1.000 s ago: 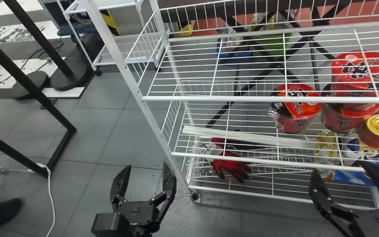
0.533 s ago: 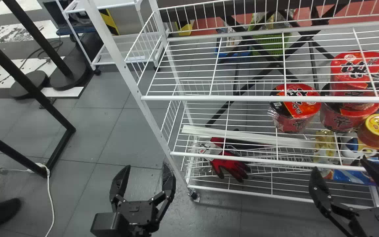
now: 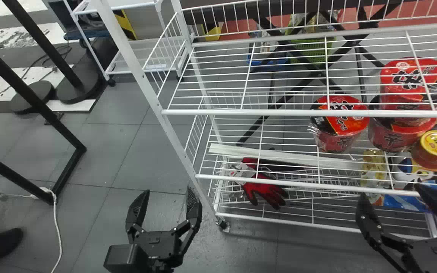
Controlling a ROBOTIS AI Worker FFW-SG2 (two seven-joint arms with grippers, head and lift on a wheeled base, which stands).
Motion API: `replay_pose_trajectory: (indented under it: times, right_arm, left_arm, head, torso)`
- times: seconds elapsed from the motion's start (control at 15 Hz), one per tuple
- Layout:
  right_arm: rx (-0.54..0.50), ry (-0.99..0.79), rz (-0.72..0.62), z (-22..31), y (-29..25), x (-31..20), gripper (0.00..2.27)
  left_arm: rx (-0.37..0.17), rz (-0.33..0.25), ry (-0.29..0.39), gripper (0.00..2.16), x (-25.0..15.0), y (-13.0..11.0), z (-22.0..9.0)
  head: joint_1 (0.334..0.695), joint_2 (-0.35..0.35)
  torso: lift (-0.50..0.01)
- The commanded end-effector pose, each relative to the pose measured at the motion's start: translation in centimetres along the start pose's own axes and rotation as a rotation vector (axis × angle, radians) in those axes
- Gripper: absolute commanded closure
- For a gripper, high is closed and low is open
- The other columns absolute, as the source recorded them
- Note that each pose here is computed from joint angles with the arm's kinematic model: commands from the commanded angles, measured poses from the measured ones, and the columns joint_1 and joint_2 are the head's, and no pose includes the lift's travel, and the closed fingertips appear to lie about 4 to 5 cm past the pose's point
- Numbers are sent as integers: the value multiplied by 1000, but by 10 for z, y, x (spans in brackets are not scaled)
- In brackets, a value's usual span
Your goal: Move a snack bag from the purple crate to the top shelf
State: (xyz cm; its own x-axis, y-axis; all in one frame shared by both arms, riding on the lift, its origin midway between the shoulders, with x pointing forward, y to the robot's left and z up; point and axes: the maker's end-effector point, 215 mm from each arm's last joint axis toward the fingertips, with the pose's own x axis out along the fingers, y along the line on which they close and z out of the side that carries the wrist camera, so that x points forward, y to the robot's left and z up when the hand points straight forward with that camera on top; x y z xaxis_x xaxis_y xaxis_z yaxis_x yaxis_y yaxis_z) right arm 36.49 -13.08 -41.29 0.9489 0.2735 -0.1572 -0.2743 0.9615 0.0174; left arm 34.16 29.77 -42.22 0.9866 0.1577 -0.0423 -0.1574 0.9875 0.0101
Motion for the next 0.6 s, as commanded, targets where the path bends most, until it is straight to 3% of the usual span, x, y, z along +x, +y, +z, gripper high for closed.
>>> replay_pose_trajectory:
  times: [0.0, 0.53]
  right_arm:
    - [7, 0, 0, 0, 0, 0, 120]
    - [16, 7, -1, 0, 0, -3, 120]
  left_arm:
    - [1, 1, 0, 83, 0, 1, 0]
    - [2, 3, 1, 83, 1, 1, -1]
  head:
    - [695, 268]
    - [695, 268]
  torso:
    - [-451]
    - [-451]
